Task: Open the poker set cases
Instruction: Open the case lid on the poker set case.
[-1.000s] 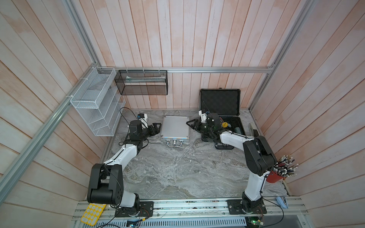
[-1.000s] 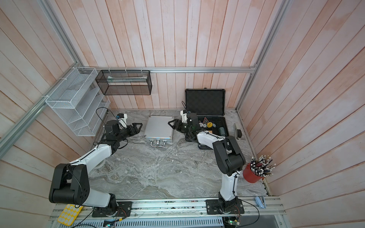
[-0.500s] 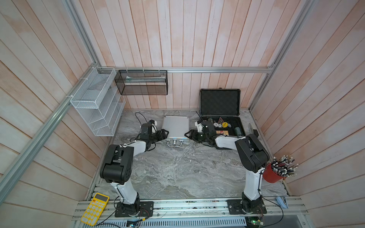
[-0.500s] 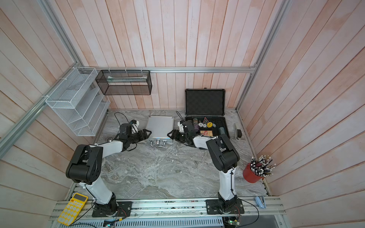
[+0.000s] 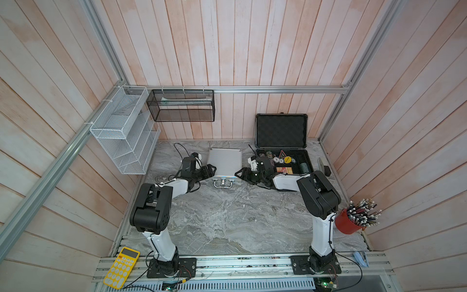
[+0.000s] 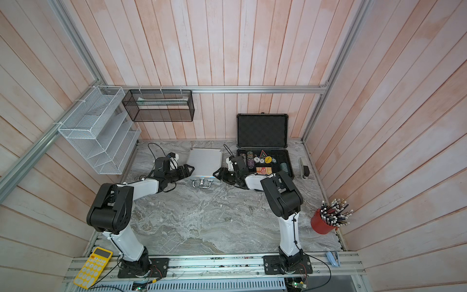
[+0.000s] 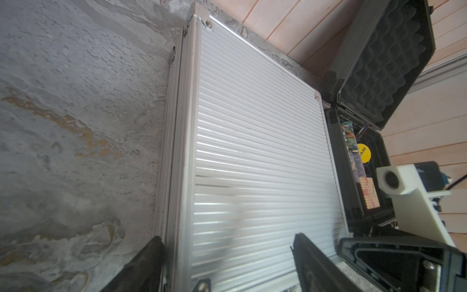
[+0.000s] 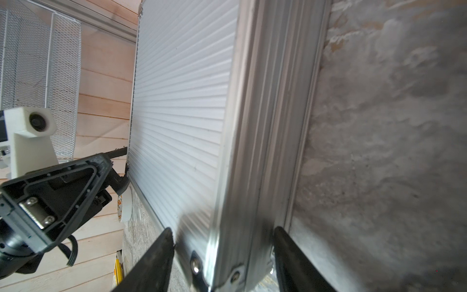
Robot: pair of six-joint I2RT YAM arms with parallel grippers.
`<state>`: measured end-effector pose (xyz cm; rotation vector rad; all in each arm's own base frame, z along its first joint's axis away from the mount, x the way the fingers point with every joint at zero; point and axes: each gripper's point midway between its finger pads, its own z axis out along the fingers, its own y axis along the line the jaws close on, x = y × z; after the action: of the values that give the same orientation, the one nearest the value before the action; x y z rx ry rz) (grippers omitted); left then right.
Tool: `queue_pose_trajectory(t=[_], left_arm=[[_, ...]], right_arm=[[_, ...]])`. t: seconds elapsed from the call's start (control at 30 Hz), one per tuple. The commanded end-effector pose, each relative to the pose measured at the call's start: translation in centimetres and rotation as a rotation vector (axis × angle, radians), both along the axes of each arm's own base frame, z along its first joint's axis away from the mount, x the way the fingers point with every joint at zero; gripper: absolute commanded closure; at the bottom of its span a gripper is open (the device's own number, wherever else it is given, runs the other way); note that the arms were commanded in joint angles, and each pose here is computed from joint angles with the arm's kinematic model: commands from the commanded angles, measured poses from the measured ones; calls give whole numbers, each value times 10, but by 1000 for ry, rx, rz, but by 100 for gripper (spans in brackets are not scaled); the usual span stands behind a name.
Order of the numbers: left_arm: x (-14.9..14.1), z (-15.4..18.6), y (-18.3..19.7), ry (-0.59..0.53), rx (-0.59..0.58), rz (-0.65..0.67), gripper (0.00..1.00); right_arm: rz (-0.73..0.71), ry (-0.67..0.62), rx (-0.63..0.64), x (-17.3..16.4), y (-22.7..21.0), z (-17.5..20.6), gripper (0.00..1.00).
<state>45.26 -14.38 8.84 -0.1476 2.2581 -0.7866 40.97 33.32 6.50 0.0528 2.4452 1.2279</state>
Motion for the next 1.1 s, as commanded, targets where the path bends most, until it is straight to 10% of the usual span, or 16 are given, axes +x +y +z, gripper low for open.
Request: queue_pose_trajectory(t=[0.0,1.07], left_arm=[[1,42,-34,-94,-65,-106,18],[-6,63,-38,-139,-55,-120,18]], right_arm=[[38,-54,57,1,16,36,37],[2,-48,25,2,1,50,37]])
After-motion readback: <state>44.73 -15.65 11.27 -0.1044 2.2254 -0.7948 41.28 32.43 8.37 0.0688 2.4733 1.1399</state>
